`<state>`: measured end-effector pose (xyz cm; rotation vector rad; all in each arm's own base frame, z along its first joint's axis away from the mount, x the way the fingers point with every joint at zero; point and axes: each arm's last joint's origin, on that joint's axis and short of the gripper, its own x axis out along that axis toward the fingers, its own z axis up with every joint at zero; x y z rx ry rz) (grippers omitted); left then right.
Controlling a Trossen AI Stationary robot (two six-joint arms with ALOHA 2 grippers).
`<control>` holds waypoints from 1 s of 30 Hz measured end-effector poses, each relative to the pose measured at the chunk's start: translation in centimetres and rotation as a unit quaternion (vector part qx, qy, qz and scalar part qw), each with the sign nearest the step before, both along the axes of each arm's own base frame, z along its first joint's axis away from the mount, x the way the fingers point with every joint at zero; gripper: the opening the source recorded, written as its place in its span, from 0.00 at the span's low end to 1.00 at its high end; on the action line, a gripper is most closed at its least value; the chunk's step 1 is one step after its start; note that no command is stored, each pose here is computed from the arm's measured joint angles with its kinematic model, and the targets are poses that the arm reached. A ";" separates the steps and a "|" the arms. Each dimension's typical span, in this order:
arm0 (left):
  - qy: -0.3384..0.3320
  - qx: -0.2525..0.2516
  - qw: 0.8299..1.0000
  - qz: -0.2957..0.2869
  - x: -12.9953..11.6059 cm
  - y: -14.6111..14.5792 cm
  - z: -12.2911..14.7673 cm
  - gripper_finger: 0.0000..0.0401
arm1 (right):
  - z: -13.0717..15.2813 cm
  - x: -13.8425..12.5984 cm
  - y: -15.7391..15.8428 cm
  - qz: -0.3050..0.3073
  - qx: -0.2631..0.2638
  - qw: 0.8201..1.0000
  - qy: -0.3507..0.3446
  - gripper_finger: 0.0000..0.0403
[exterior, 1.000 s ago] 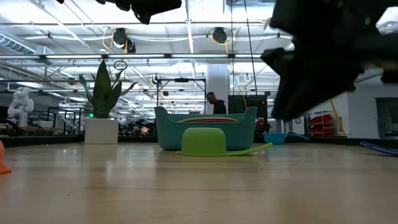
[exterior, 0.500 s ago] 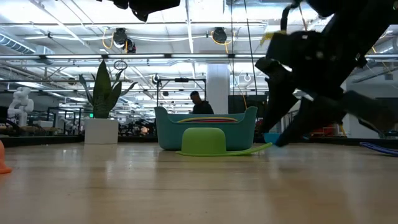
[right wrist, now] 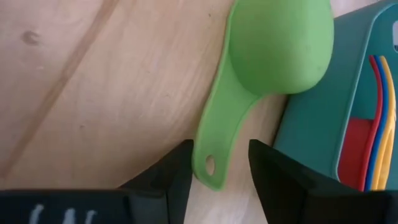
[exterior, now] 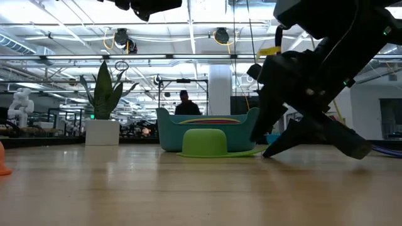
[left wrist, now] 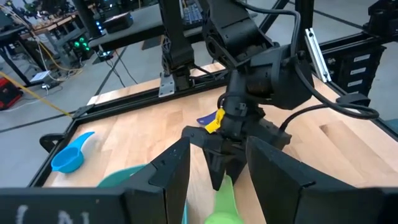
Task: Nest measuring cups in basket
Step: Stack the green measuring cup on top of the yellow measuring cup inside the light blue bin
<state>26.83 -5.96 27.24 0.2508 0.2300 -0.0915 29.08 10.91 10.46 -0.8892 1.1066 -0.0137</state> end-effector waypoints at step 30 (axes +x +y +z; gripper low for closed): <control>-0.026 0.020 0.999 0.023 -1.2 -1.2 1.2 0.40 | 7.5 -1.9 3.6 0.080 -0.030 0.984 -0.158 0.00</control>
